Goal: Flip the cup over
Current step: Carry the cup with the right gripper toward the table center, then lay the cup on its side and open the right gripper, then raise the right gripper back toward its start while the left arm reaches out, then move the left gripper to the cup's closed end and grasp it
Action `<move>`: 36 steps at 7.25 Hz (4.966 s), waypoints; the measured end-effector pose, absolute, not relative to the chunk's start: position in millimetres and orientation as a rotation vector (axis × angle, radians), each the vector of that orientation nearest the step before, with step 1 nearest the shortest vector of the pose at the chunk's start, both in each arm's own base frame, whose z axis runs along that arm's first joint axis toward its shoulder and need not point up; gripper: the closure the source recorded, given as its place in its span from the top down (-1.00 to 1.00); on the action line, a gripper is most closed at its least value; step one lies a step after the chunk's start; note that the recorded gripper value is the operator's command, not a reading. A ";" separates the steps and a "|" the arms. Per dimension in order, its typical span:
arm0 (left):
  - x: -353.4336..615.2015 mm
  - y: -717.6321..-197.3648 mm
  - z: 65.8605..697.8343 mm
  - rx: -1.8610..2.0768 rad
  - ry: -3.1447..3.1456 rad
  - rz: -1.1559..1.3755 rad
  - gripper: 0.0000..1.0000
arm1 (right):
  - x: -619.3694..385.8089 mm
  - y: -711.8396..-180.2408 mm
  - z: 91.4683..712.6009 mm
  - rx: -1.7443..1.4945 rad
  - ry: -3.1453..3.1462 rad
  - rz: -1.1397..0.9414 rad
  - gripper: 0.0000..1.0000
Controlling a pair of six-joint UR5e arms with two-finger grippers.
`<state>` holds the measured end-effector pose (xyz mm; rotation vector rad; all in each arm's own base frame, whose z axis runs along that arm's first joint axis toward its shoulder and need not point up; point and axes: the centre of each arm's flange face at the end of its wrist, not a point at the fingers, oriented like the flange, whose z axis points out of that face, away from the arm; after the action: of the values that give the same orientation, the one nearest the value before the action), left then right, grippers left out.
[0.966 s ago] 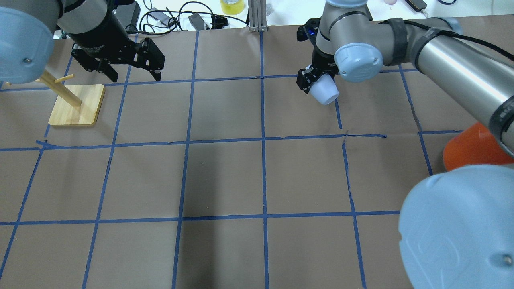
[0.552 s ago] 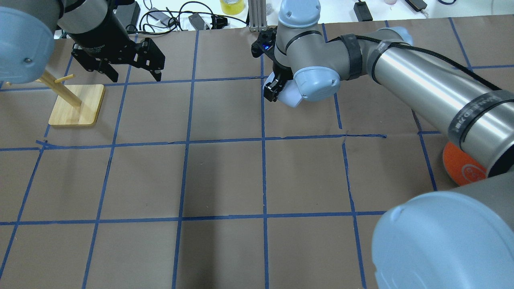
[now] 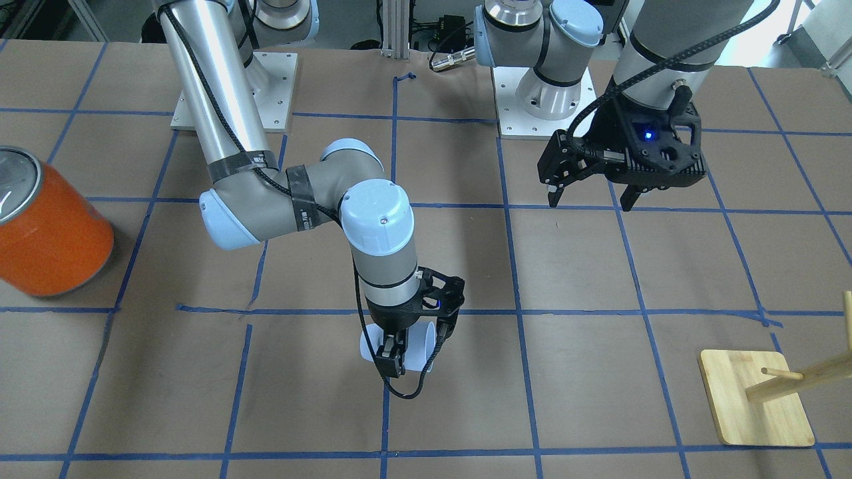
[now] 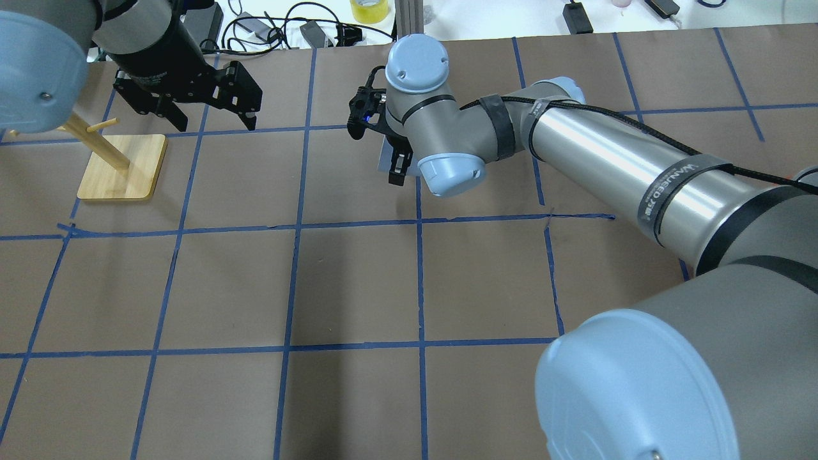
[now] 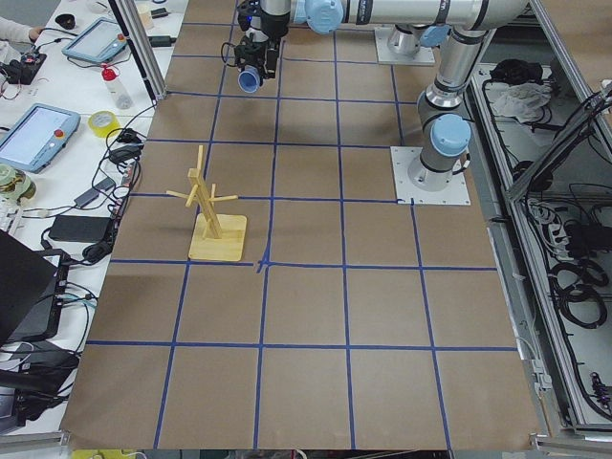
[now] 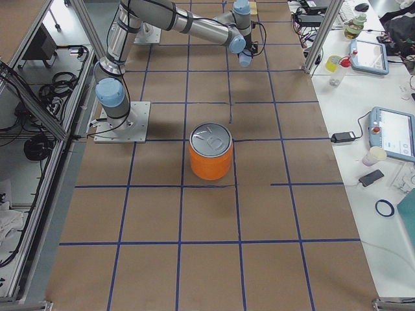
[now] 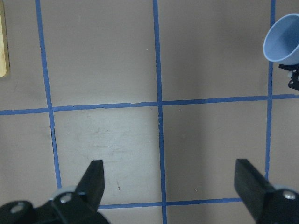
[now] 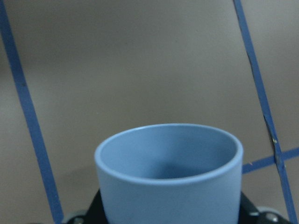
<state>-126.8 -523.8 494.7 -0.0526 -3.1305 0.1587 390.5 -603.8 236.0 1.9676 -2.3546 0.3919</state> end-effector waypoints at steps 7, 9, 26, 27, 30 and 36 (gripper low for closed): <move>-127.0 -519.6 491.2 -0.052 -3.132 0.157 1.00 | 420.9 -557.0 184.5 2.219 -2.163 0.272 0.99; -127.0 -519.5 490.6 -0.052 -3.132 0.156 1.00 | 420.1 -555.7 183.5 2.216 -2.170 0.257 1.00; -107.7 -557.5 332.2 0.126 -2.526 0.042 1.00 | 135.6 -469.3 525.1 -0.043 -3.121 0.157 1.00; -111.7 -561.8 315.8 0.120 -2.495 0.040 1.00 | 137.2 -467.5 525.8 -0.174 -3.125 0.154 1.00; -120.4 -572.5 275.3 0.125 -2.395 0.001 1.00 | 140.1 -465.2 526.3 -0.265 -3.127 0.152 1.00; -155.7 -573.3 179.2 0.145 -2.193 -0.123 0.93 | 150.3 -462.2 526.4 -0.155 -3.136 0.156 1.00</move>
<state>-155.7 -573.3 179.2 0.1454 -2.1931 -0.1227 150.3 -462.2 526.4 -0.1550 -3.1361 0.1556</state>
